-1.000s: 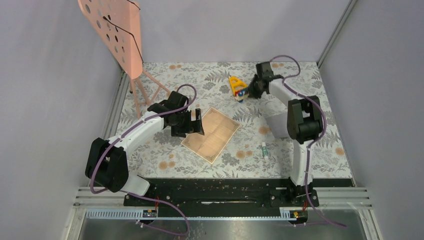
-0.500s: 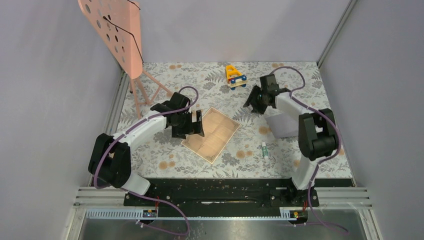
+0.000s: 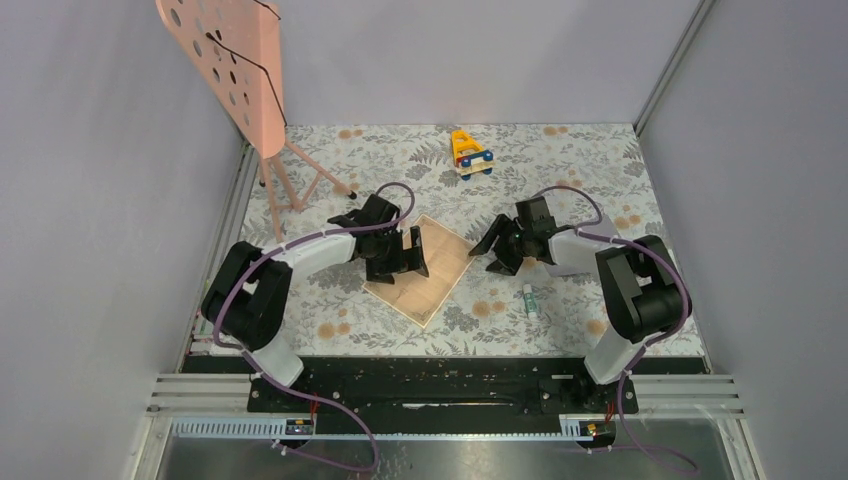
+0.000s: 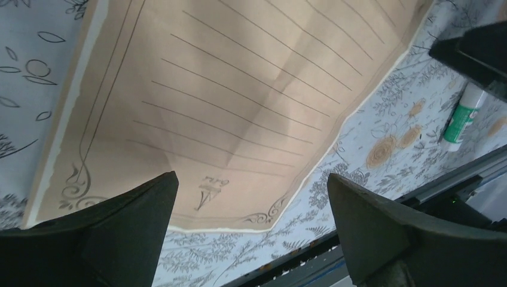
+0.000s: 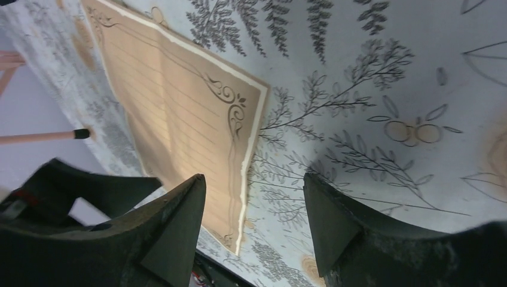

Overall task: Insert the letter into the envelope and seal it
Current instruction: Fold the letter at the center of the board.

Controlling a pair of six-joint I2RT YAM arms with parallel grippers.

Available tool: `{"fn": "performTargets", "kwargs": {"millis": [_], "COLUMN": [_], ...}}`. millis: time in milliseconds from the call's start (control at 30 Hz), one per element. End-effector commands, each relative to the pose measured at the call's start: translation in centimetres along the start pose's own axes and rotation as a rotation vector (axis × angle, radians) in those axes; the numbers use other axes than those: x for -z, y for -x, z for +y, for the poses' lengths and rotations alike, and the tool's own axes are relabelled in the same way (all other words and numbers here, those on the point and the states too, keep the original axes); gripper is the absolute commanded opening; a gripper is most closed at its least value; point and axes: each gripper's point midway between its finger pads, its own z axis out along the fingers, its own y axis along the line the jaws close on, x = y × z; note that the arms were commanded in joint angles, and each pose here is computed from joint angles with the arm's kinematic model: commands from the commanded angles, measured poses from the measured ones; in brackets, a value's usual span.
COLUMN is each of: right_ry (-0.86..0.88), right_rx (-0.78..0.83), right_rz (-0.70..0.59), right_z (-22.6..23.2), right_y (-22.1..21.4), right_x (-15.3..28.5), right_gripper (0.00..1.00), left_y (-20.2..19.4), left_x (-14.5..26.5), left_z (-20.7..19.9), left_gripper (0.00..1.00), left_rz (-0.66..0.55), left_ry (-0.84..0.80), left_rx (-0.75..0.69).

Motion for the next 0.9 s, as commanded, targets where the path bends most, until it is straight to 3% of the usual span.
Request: {"fn": "performTargets", "kwargs": {"millis": [0,367,567,867], "right_ry": [0.111,0.186,0.227,0.158], "right_rx": [-0.075,-0.151,-0.105,-0.030], "right_rz": [0.000,0.009,-0.047,-0.113], "right_z": [2.0,3.3,4.5,4.4], "right_y": [-0.7,-0.3,0.8,3.8], "right_x": [-0.8,-3.5,-3.0,-4.3], "right_gripper": [0.69,0.67,0.63,0.58], "left_y": [0.0,-1.3,-1.4,-2.3], "left_x": [-1.8,-3.7,-3.6,-3.0], "left_z": [-0.3,1.3,1.5,1.2], "left_gripper": [0.99,0.99,0.99,0.99], "left_rz": [-0.011,0.059,0.072,0.101], "left_ry": [-0.079,-0.047,-0.040,-0.079], "left_rx": [0.087,0.104,0.085,0.027]}}
